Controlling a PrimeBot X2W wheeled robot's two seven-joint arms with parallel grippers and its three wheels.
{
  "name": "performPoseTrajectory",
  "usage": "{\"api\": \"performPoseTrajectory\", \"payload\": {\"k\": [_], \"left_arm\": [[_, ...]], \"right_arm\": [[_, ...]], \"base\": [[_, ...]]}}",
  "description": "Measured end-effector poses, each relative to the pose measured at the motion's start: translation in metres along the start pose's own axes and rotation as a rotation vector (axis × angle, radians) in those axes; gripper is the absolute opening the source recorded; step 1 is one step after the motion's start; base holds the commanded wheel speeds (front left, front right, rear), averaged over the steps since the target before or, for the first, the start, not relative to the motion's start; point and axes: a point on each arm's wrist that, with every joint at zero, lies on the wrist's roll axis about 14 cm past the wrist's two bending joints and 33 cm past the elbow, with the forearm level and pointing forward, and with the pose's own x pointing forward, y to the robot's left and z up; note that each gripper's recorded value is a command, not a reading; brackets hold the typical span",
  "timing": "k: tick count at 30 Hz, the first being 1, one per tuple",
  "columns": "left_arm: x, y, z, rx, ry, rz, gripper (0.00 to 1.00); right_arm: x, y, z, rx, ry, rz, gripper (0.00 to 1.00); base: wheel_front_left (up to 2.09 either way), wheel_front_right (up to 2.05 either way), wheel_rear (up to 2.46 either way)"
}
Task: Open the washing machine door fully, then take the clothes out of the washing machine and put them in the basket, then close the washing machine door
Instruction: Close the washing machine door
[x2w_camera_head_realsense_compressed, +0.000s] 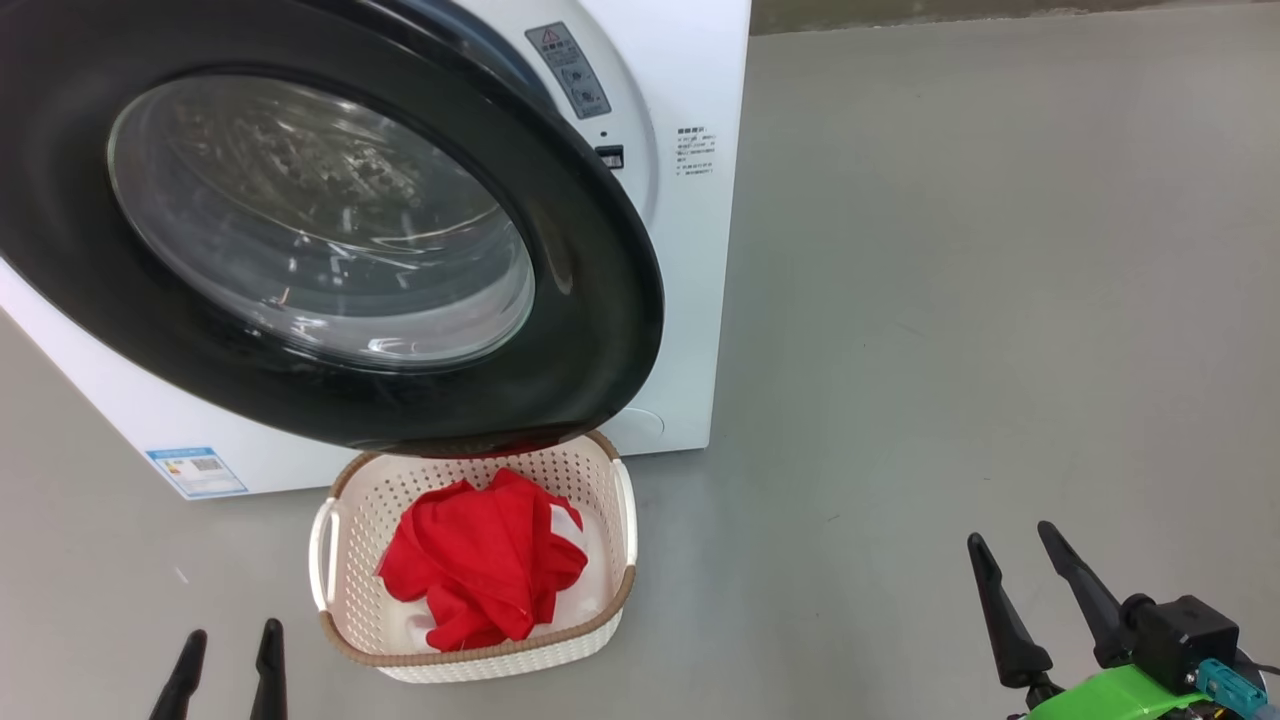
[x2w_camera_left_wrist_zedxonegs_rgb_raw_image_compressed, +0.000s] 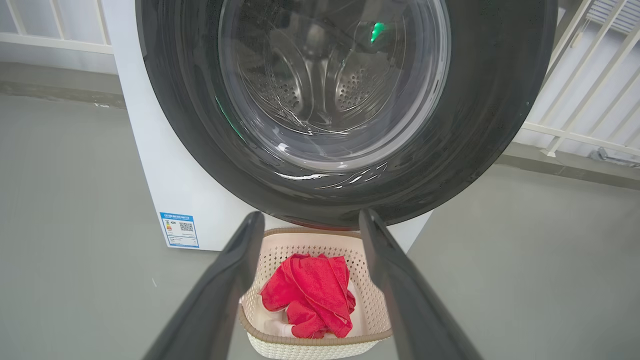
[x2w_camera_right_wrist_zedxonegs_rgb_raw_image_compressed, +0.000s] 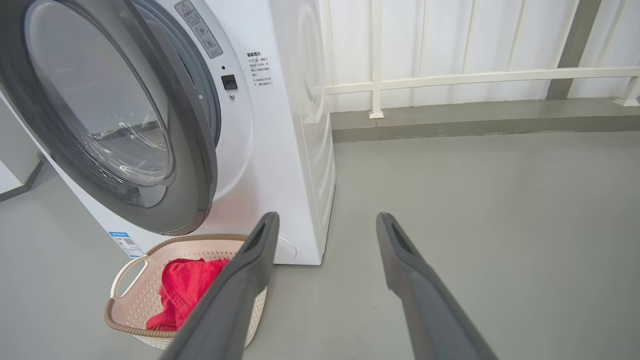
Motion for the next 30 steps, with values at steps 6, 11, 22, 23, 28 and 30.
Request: {"api": "performPoseTrajectory", "payload": {"k": [6,11,22,23,28,30], "left_arm": [[-0.0004,0.0018,0.0021,-0.001,-0.011,0.017,1.0],[-0.0003,-0.0005,0.0023,0.007,-0.014,0.014,1.0],[-0.002,0.0002,0.0066,0.014,-0.028,0.016,1.0],[-0.0023,0.0003,0.0071,0.014,-0.029,0.017,1.0],[-0.0043,0.0021,0.0069,0.01,-0.03,0.026,1.0],[-0.0054,0.0025,0.0065,0.008,-0.029,0.028,1.0]], "right_arm": [[-0.0059,-0.0032,-0.0064,0.008,0.017,-0.016,1.0],[-0.0056,-0.0033,-0.0056,0.012,0.013,-0.02,1.0],[-0.004,-0.0021,-0.0038,0.012,0.008,-0.016,1.0],[-0.0037,-0.0017,-0.004,0.012,0.008,-0.015,1.0],[-0.0012,0.0016,-0.0053,0.014,0.012,-0.006,0.78],[0.0002,0.0042,-0.0064,0.016,0.015,0.002,0.22]], "base": [[0.0,0.0,0.0],[0.0,0.0,0.0],[0.0,0.0,0.0],[0.0,0.0,0.0],[0.0,0.0,0.0],[0.0,0.0,0.0]]}}
